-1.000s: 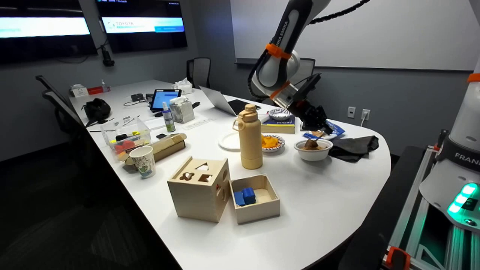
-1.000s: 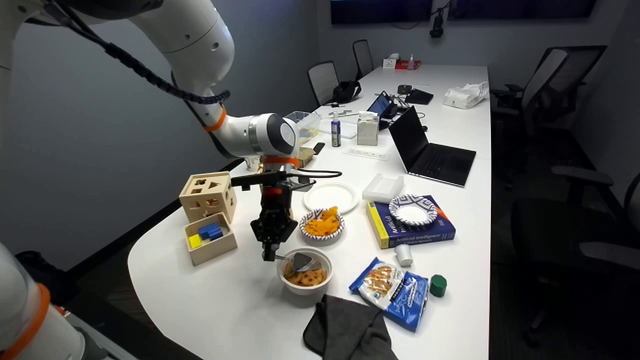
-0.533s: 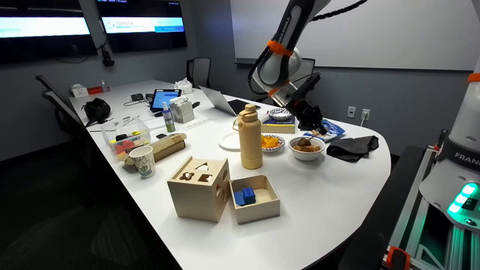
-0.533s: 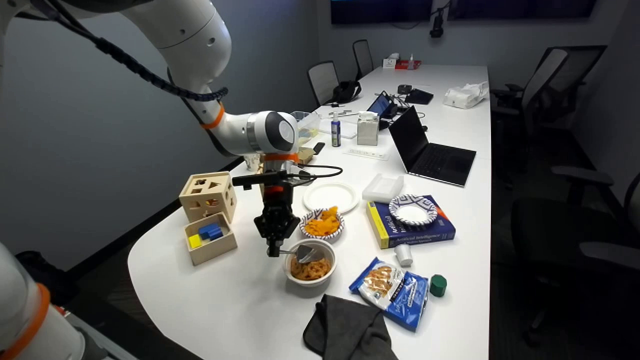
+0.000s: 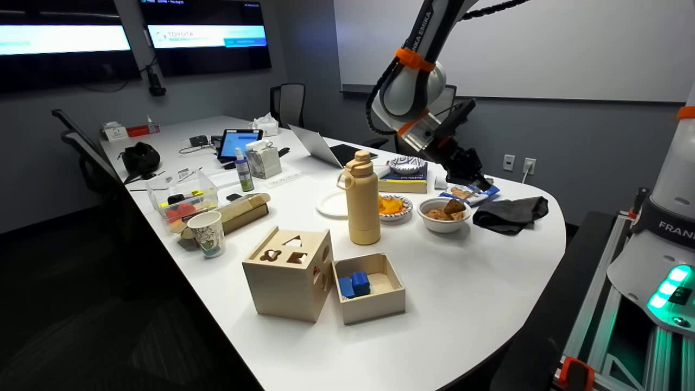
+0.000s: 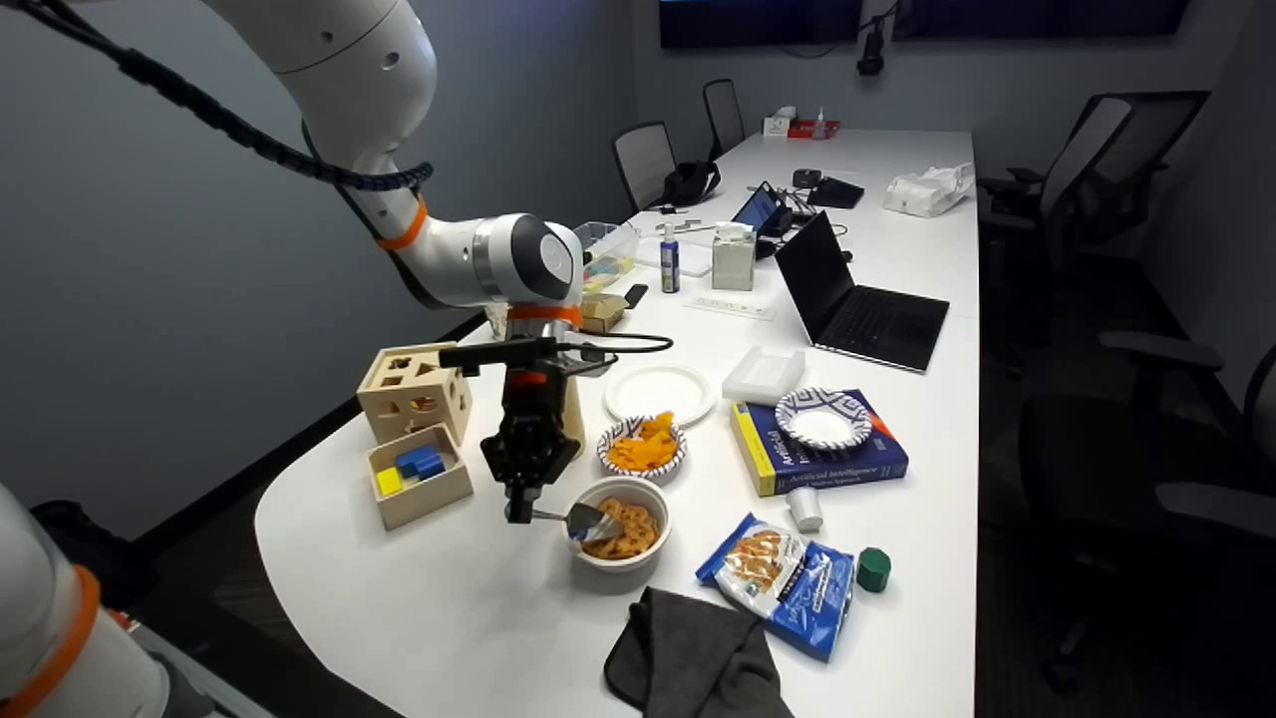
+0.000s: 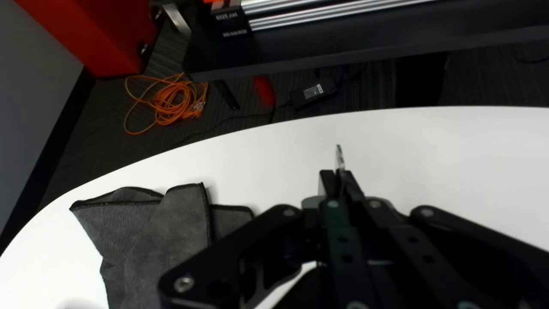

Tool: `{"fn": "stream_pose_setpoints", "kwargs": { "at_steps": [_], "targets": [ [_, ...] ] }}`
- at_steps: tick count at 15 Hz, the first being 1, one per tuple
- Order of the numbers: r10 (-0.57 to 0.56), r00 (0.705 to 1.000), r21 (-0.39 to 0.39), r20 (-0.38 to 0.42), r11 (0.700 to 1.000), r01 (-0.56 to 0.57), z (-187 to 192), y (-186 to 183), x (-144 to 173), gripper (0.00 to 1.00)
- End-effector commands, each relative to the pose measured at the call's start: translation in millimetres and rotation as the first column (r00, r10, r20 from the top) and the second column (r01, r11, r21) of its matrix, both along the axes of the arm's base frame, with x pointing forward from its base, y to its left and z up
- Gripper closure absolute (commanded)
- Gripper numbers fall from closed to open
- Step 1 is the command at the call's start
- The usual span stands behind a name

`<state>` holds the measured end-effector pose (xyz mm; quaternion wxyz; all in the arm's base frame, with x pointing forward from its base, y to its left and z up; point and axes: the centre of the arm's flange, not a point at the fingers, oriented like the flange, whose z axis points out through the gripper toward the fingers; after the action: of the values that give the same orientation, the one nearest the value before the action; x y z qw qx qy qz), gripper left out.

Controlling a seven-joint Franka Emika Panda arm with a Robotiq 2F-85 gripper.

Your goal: Use the spatula to stir the contents in the bowl

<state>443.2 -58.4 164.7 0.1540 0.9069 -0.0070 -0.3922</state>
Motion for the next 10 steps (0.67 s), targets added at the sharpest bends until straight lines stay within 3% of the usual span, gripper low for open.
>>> {"fn": "stream_pose_setpoints", "kwargs": {
  "at_steps": [1, 4, 10],
  "targets": [
    [0.019, 0.996, 0.012, -0.091, 1.000, -0.018, 6, 3, -18, 0.99],
    [-0.007, 0.994, -0.016, -0.113, 1.000, 0.005, 2, 2, -20, 0.99],
    [0.000, 0.997, 0.018, -0.083, 1.000, 0.001, -6, 6, -16, 0.99]
  ]
}}
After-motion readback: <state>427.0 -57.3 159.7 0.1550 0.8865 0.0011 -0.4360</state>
